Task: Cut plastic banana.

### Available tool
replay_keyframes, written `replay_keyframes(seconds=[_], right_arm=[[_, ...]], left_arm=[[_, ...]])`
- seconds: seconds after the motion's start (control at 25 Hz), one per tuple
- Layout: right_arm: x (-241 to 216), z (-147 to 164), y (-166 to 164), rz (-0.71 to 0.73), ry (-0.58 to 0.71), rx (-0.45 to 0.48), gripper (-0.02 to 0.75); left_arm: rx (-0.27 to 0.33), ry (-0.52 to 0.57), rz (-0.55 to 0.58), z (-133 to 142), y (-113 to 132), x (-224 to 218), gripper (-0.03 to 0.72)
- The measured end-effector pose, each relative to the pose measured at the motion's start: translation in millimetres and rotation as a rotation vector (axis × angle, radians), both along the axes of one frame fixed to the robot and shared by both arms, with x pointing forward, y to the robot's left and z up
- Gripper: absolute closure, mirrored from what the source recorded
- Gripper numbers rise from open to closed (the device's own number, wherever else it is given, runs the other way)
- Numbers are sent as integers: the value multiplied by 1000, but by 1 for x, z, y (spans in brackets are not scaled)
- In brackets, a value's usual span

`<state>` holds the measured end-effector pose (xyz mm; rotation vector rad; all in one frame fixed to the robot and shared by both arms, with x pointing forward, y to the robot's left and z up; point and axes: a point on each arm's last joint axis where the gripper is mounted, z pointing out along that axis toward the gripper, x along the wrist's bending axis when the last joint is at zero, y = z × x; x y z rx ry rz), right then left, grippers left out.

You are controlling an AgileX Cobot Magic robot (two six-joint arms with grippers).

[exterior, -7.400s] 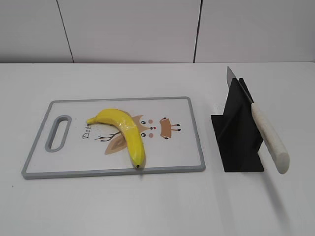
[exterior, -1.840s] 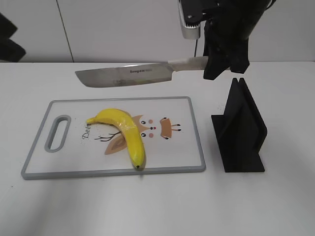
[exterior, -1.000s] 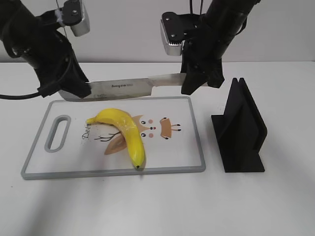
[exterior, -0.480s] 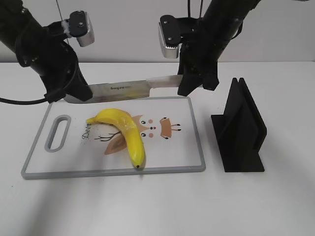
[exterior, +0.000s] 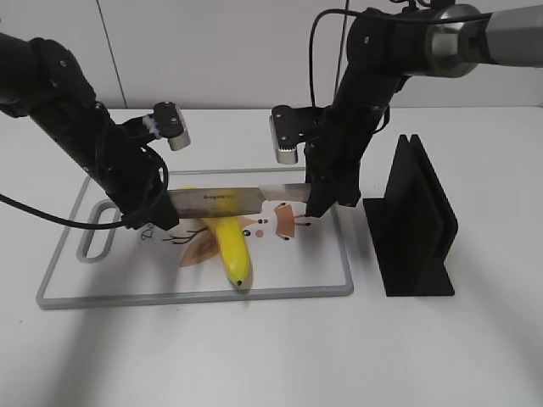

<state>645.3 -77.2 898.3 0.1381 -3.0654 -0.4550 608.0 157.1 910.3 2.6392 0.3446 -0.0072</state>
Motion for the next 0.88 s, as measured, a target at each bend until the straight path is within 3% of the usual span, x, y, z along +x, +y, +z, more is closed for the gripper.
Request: replay_keyframes(seconds=[0.36, 0.68, 0.88], right_arm=[[-3, 16, 0, 9, -31, 2, 568], [-14, 82, -3, 19, -126, 49, 569], [-22, 105, -6, 29, -133, 63, 569]], left_arm=[[11, -61, -11, 19, 0, -6, 678], [-25, -156, -36, 76, 3, -20, 685], [-51, -180, -60, 106, 5, -34, 688]])
